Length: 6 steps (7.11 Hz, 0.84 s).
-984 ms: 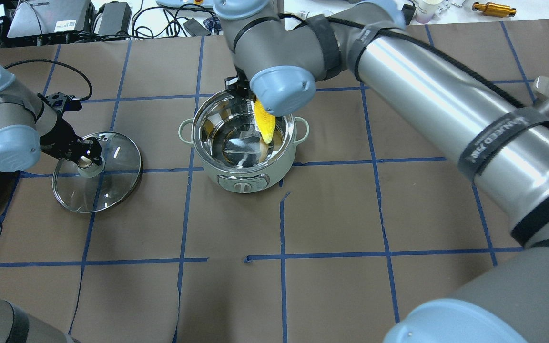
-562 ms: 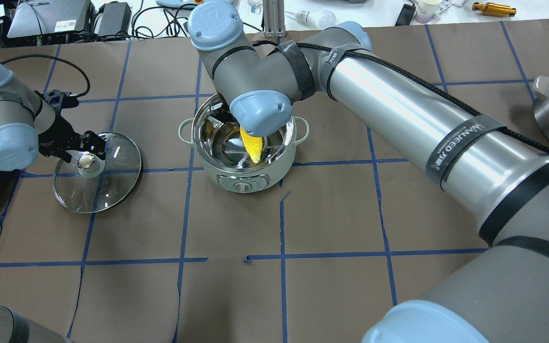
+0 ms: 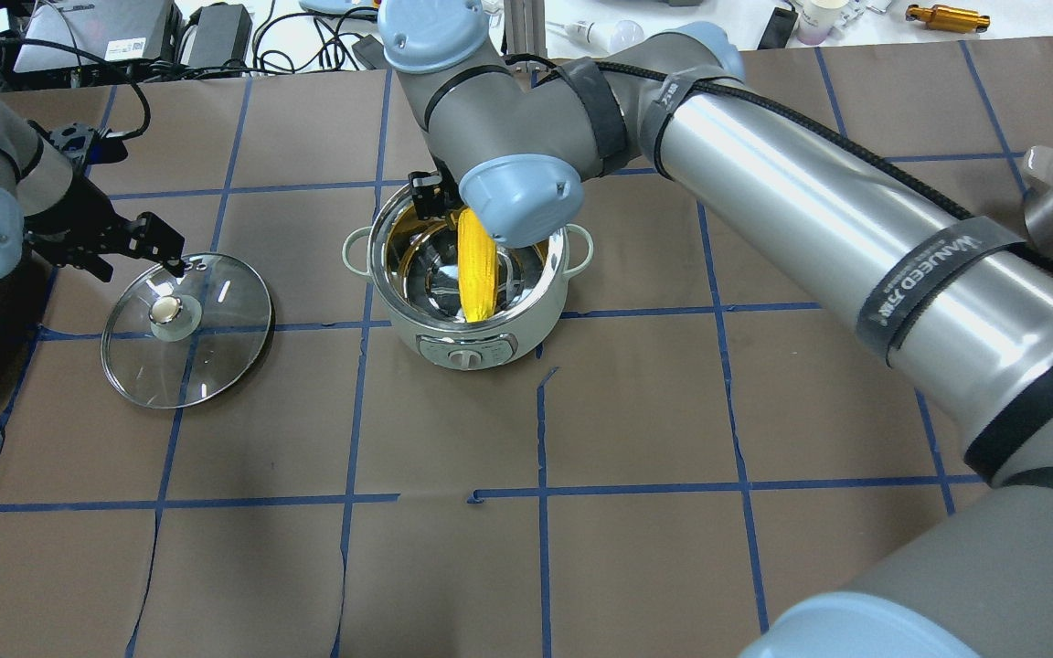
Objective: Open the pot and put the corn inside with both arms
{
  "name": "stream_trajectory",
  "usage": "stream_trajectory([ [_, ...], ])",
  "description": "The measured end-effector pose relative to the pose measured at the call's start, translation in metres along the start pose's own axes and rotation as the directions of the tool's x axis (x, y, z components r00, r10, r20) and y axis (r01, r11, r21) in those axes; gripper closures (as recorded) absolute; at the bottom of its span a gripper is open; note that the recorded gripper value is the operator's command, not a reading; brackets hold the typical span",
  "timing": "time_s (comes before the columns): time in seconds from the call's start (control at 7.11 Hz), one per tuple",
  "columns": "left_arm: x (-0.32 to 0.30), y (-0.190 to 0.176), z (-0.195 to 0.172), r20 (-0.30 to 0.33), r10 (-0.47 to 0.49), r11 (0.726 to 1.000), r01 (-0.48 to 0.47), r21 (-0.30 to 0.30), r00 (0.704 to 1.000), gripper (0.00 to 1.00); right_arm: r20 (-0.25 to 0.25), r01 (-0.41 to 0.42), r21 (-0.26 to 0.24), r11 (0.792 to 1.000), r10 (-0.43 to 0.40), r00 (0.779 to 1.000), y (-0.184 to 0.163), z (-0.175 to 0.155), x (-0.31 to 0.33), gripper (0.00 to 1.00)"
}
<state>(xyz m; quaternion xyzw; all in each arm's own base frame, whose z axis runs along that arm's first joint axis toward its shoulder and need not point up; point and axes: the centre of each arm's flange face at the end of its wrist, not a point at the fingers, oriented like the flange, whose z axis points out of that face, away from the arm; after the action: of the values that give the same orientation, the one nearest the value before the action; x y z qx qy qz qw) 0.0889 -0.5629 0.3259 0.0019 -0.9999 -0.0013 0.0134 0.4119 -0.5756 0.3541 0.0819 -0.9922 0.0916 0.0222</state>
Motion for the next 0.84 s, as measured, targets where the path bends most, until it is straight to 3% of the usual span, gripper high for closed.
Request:
stream_trajectory([
  [0.14, 0.017, 0.002, -0.037, -0.004, 0.002, 1.000, -0.003, -0.014, 1.000, 0.00, 0.000, -0.034, 0.010, 0.999, 0.034, 0.999, -0.006, -0.021, 0.031, 0.00],
  [0.42, 0.067, 0.015, -0.107, 0.011, 0.011, 1.000, -0.011, 0.003, 1.000, 0.00, -0.006, -0.158, -0.025, 0.987, 0.158, 0.987, -0.014, -0.060, 0.122, 0.00],
  [0.56, 0.099, 0.022, -0.128, 0.029, 0.003, 1.000, -0.003, 0.017, 1.000, 0.00, -0.020, -0.217, -0.056, 0.974, 0.217, 0.976, -0.010, -0.082, 0.169, 0.00],
  [0.84, 0.179, 0.042, -0.149, 0.078, -0.036, 0.999, 0.034, 0.018, 0.996, 0.00, -0.049, -0.207, -0.174, 0.963, 0.202, 0.978, 0.020, -0.119, 0.240, 0.00],
])
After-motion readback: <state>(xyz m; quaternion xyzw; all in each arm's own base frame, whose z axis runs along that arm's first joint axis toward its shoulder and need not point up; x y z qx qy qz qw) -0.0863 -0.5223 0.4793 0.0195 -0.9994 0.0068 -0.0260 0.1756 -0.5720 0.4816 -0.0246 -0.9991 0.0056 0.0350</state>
